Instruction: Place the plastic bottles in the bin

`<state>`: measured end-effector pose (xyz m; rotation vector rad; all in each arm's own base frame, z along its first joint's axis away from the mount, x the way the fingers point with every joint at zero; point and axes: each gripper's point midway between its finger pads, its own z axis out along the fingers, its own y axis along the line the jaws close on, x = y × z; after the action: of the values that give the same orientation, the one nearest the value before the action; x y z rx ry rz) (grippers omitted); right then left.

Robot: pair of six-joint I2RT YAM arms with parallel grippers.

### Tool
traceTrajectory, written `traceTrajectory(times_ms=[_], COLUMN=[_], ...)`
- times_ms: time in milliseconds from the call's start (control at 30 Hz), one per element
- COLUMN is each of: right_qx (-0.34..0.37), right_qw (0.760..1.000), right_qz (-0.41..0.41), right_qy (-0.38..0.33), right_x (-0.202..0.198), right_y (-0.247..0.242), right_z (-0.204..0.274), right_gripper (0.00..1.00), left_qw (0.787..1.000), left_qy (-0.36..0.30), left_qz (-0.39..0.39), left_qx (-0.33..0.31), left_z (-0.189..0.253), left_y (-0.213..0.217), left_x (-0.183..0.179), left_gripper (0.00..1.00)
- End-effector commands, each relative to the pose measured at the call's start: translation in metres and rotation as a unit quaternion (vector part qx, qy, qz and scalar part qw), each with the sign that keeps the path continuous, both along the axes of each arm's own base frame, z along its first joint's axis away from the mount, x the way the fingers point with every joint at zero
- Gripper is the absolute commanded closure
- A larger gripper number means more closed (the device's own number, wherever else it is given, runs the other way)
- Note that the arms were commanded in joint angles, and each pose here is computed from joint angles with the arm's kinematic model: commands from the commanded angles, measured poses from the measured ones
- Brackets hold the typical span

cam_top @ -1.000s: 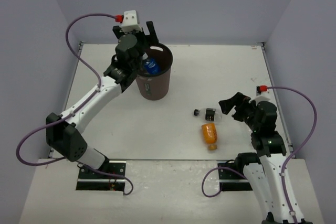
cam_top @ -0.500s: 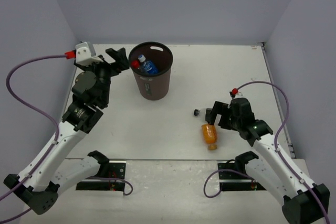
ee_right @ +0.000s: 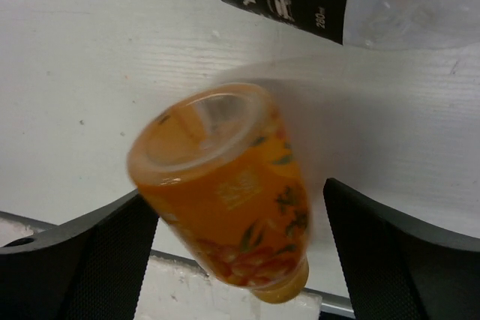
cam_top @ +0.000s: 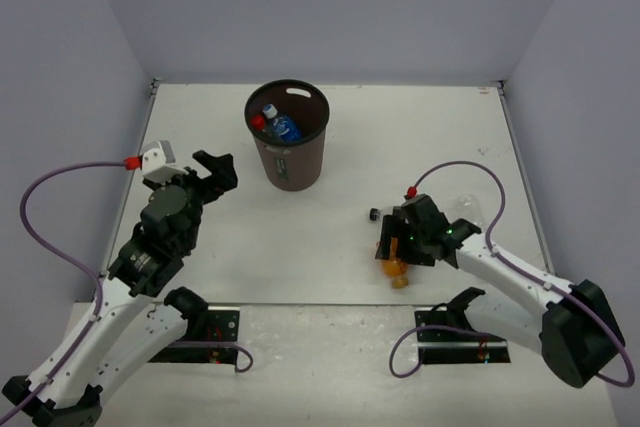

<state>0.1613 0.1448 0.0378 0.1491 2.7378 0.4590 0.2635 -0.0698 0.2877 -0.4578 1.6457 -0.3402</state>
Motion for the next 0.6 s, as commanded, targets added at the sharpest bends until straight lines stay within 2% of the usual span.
traceTrajectory(times_ms=[0,67,133,200,300,367,467,567], right_qx=[-0.041,-0.049,-0.05,-0.032,0.023,0.092,0.182,0.206], right_qw=[0.997,0.997,0.997,0.999,0.994,0.979,0.934,0.888], right_qz=[-0.058,-0.059,-0.051,-0.025,0.04,0.082,0.143,0.161], right_qy=[-0.001,-0.003,-0.011,-0.034,-0.094,-0.16,-0.274,-0.378], right_x=[0.013,0.014,0.014,0.016,0.02,0.028,0.037,0.055], right_y=[-0.004,-0.002,0.002,0.013,0.044,0.069,0.097,0.107], right_z=[-0.006,-0.005,0.0,0.016,0.063,0.111,0.203,0.294], right_gripper=[0.17,0.29,0.62,0.74,0.76,0.77,0.77,0.76], left_qw=[0.999,0.998,0.997,0.996,0.994,0.994,0.994,0.994], left_qy=[0.016,0.023,0.025,0.028,0.032,0.034,0.034,0.037], left_qz=[0.051,0.059,0.075,0.087,0.101,0.102,0.102,0.1], left_qx=[-0.008,-0.006,-0.006,-0.005,-0.012,-0.017,-0.02,-0.02], left_z=[-0.011,-0.018,-0.022,-0.024,-0.028,-0.032,-0.036,-0.038], left_y=[0.019,0.022,0.028,0.032,0.035,0.034,0.034,0.033], left_x=[-0.007,-0.007,-0.008,-0.009,-0.008,-0.008,-0.008,-0.008], left_gripper=[0.0,0.0,0.0,0.0,0.0,0.0,0.0,0.0])
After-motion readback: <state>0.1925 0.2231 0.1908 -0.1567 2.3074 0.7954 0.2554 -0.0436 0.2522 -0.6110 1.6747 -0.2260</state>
